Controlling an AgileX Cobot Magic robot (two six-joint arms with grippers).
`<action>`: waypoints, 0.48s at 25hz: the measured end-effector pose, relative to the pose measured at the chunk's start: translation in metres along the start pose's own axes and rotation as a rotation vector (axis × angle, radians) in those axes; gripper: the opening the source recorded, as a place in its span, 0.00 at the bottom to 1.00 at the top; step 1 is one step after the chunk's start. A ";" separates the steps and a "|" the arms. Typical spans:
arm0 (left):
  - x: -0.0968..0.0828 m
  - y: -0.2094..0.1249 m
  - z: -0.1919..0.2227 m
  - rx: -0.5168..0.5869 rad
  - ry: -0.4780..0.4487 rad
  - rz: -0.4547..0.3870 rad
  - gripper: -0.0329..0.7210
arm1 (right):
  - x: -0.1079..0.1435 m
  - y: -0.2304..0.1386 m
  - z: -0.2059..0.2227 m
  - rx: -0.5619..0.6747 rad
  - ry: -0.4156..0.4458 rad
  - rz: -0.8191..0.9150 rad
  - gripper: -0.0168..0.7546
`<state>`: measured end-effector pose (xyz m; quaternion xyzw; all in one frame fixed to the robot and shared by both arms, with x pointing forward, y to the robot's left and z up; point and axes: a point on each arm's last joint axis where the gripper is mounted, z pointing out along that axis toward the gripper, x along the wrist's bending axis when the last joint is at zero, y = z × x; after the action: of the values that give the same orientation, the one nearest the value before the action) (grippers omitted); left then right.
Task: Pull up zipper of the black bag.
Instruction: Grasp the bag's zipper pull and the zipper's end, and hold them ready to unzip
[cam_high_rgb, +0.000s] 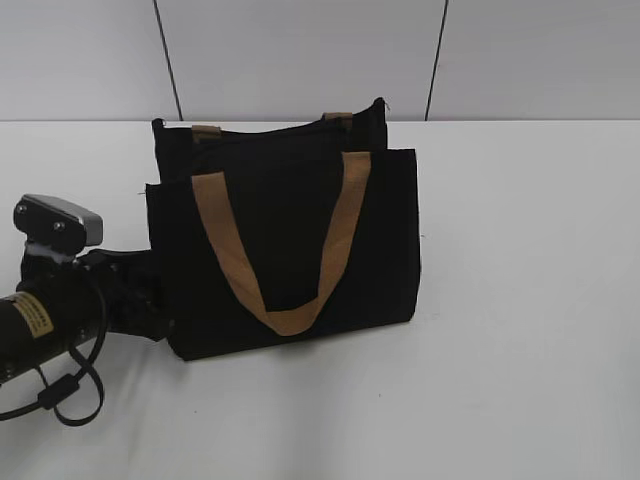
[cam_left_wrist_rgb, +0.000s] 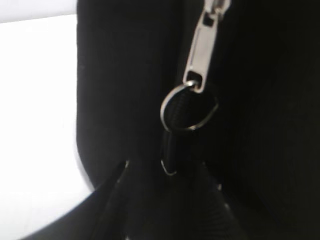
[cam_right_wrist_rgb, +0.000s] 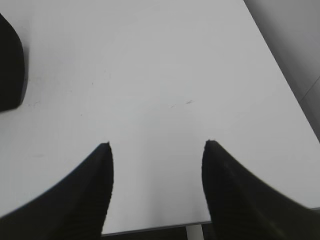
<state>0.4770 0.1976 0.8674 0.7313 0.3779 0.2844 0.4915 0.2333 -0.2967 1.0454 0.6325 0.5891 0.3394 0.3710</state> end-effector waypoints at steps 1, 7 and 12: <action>0.000 0.000 0.002 -0.003 -0.005 0.003 0.46 | 0.000 0.000 0.000 0.000 0.000 0.000 0.60; 0.001 0.004 0.012 -0.032 -0.027 0.018 0.46 | 0.000 0.000 0.000 0.000 0.000 0.000 0.60; 0.001 0.005 0.013 -0.036 -0.031 0.021 0.42 | 0.000 0.000 0.000 0.000 0.000 0.000 0.60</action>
<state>0.4889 0.1907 0.8674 0.7305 0.3575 0.2849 0.5074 0.2333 -0.2967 1.0454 0.6325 0.5891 0.3394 0.3710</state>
